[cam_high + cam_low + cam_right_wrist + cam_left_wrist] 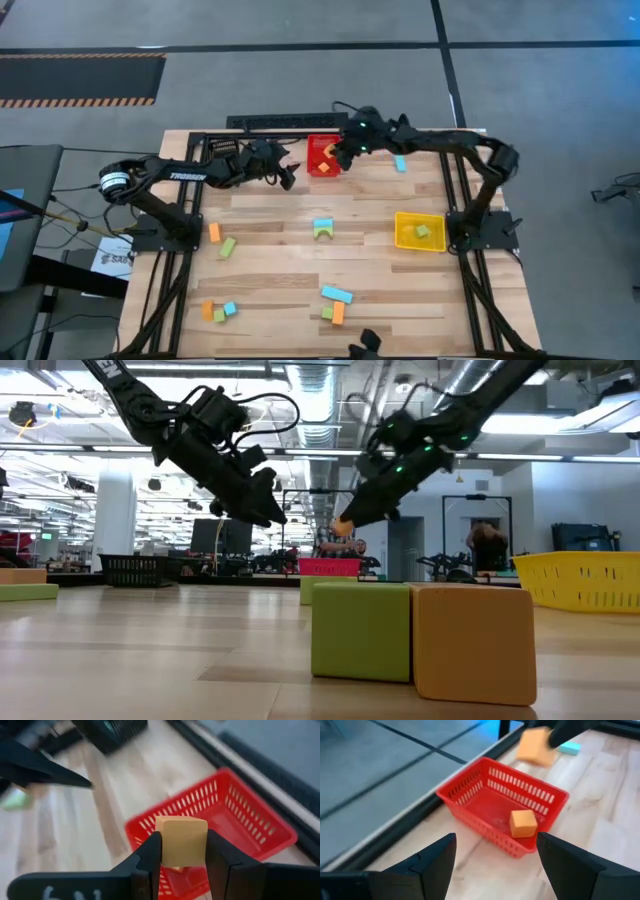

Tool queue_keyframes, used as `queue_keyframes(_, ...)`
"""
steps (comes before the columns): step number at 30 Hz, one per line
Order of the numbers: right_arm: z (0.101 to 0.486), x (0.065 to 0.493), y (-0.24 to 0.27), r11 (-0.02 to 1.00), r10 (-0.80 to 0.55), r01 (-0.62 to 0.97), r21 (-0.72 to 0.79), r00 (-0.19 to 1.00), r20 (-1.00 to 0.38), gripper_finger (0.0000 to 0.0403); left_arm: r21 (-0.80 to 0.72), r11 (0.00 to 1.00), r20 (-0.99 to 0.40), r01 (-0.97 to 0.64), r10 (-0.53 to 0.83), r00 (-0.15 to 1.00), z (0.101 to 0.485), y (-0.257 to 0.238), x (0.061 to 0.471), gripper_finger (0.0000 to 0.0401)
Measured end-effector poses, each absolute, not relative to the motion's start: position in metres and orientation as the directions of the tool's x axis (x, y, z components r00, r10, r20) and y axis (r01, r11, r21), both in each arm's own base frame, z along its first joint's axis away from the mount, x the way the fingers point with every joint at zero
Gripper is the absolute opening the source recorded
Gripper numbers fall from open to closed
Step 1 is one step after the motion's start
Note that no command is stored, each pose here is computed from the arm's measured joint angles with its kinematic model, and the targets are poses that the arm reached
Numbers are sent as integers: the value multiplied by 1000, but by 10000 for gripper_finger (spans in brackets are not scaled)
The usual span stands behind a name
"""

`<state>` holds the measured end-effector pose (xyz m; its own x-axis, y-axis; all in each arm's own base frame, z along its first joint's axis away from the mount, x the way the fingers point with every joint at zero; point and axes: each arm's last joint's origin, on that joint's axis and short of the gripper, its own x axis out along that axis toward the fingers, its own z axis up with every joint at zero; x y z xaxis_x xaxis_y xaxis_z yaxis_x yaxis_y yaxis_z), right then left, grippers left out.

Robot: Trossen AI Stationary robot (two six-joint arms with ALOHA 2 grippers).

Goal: Sort & place blocks by color
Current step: Put the orange block into the red bin

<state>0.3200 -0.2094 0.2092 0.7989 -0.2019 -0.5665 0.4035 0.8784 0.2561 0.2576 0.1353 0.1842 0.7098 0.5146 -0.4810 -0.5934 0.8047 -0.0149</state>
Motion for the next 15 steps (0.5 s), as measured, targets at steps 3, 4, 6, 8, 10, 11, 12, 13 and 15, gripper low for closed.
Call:
queue_keyframes(3,201,333,-220,880,-178,409,241,755,-631,118,-18,806,-491,-592,509,707,183,133,258,263)
queue_keyframes(4,199,338,-223,880,-176,412,238,746,-642,118,-16,805,-491,-592,510,706,183,132,258,263)
queue_keyframes(6,197,345,-229,875,-180,424,233,733,-655,119,-9,804,-490,-594,515,704,183,130,260,263)
queue_keyframes(8,194,352,-234,865,-213,457,206,708,-674,123,-3,804,-488,-594,518,702,183,127,261,263)
queue_keyframes(10,193,355,-238,852,-245,494,174,669,-702,131,0,805,-489,-593,518,702,183,126,262,263)
queue_keyframes(11,194,358,-241,851,-259,501,159,663,-702,138,1,806,-491,-591,516,702,183,124,262,263)
queue_keyframes(12,195,359,-242,853,-264,501,149,658,-705,145,3,808,-495,-589,513,701,183,124,262,263)
queue_keyframes(13,195,359,-242,854,-259,499,144,650,-714,154,6,809,-499,-588,512,699,182,122,262,263)
queue_keyframes(15,196,361,-243,855,-259,499,141,645,-719,175,10,809,-504,-588,512,696,182,121,263,263)
